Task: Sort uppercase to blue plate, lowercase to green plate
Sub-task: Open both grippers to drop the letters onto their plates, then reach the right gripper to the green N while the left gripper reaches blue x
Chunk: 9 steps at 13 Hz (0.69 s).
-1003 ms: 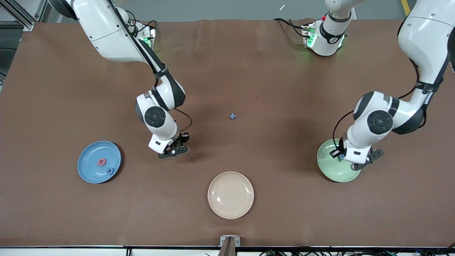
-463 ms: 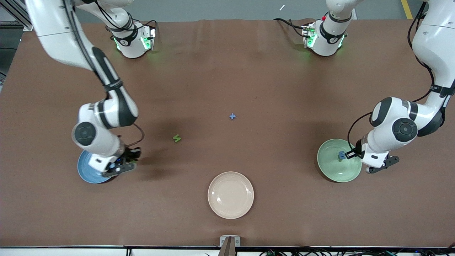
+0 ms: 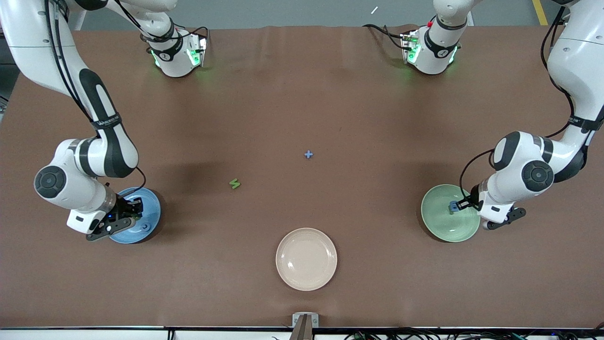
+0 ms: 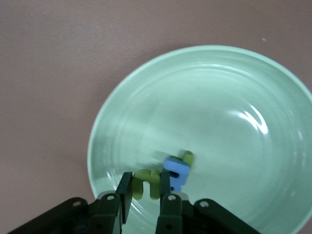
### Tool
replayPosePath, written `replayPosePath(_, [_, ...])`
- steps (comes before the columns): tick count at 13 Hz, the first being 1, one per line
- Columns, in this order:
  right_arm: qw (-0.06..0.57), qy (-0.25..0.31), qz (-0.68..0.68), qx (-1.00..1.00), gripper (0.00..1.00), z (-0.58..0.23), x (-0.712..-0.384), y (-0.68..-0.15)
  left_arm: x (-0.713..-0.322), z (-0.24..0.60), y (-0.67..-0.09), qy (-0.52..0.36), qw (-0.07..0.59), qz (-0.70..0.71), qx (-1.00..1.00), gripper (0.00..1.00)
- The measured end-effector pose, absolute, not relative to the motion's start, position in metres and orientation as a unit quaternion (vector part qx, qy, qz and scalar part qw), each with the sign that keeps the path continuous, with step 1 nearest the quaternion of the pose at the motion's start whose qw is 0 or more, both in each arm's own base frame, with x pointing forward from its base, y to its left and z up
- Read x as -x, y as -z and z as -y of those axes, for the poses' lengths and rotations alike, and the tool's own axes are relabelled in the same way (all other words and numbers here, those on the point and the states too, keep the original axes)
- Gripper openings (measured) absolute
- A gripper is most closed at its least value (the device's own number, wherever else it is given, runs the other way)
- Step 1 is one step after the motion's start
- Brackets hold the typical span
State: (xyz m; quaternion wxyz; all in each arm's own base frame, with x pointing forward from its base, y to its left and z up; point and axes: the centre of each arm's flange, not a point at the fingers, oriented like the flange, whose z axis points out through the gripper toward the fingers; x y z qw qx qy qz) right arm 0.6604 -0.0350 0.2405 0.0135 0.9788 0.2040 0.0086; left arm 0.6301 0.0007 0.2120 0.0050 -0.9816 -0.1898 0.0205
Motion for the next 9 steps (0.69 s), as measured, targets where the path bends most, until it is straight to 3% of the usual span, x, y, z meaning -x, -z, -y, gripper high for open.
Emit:
replayPosePath(2, [0.012, -0.007, -0.205, -0.979, 0.5, 0.034, -0.66, -0.238, -0.63, 0.011, -0.213, -0.02, 0.003, 0.182, 0.983, 0.26])
replayPosePath(6, [-0.009, 0.021, -0.143, -0.989, 0.95, 0.002, -0.655, -0.234, -0.63, 0.016, -0.212, -0.021, 0.002, 0.177, 0.984, 0.28])
replayPosePath(7, [-0.013, 0.033, -0.106, -0.994, 1.0, -0.021, -0.652, -0.234, -0.63, 0.016, -0.212, -0.021, 0.002, 0.177, 0.984, 0.31])
replayPosePath(9, [-0.017, 0.051, -0.031, -0.998, 1.0, -0.077, -0.645, -0.237, -0.63, 0.016, -0.212, -0.021, 0.002, 0.177, 0.984, 0.49])
